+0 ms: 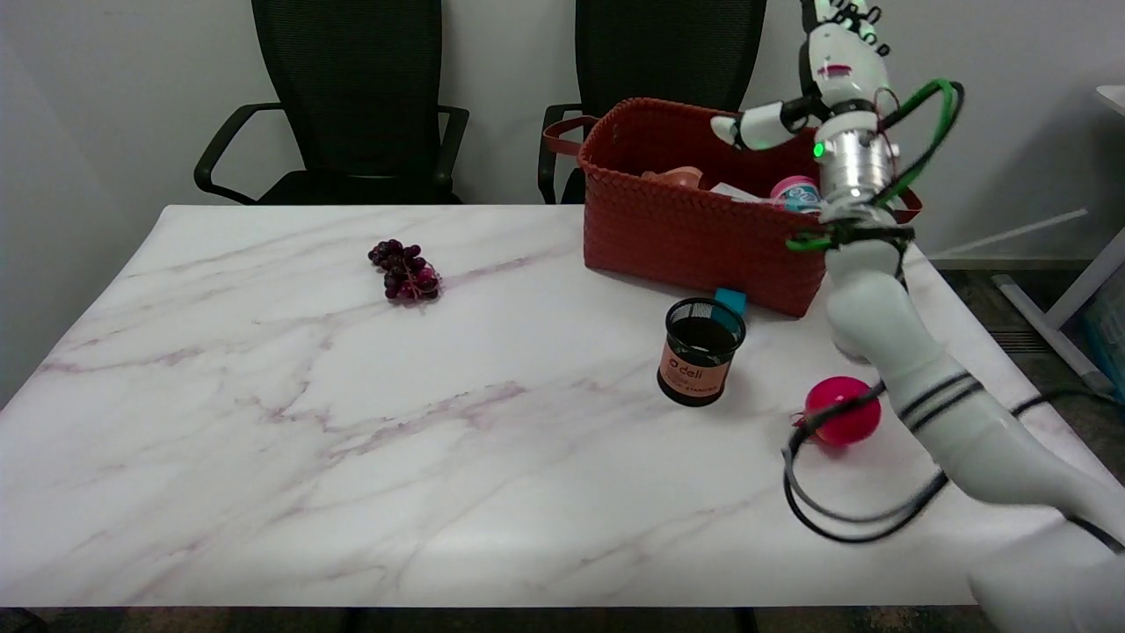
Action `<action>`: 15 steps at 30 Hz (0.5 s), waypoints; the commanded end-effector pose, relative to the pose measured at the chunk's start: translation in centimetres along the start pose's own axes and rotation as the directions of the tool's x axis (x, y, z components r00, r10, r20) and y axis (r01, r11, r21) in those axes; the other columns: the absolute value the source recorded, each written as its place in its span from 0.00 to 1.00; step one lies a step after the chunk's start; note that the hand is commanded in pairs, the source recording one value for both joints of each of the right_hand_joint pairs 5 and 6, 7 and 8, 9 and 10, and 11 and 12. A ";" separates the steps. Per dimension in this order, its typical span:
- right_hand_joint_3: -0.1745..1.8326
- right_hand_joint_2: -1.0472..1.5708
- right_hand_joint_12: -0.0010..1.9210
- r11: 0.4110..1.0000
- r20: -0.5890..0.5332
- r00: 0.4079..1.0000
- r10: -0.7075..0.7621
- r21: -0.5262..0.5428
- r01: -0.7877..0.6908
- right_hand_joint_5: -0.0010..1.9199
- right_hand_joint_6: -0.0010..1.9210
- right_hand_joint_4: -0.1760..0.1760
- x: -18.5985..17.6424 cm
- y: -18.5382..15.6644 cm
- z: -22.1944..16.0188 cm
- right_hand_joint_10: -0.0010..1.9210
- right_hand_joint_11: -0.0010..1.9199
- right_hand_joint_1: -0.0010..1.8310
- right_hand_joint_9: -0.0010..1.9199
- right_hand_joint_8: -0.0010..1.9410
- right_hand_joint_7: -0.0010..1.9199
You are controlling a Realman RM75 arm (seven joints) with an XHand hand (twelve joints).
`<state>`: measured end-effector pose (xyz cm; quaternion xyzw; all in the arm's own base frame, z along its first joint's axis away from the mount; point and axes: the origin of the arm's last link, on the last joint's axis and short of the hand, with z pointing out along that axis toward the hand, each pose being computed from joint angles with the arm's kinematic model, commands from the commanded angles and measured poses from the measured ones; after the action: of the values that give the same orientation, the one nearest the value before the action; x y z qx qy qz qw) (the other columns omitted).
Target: Place the wooden rectangular block into the brown storage basket.
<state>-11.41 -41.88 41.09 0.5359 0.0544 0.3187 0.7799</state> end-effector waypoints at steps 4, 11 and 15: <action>0.39 0.51 0.00 0.926 -0.203 0.904 -0.377 -0.048 0.376 0.05 0.05 0.50 7.7 0.0 -17.5 0.12 0.00 0.64 0.12 0.11 0.11; 0.41 0.50 0.00 0.881 -0.189 0.860 -0.474 -0.122 0.458 0.05 0.05 0.50 5.9 2.6 -20.7 0.13 0.00 0.65 0.13 0.12 0.13; 0.42 0.50 0.00 0.876 -0.205 0.852 -0.481 -0.130 0.464 0.05 0.05 0.50 5.8 2.4 -22.2 0.13 0.00 0.65 0.13 0.12 0.12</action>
<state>-14.64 -30.17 38.74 0.4942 0.1868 0.2201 0.8200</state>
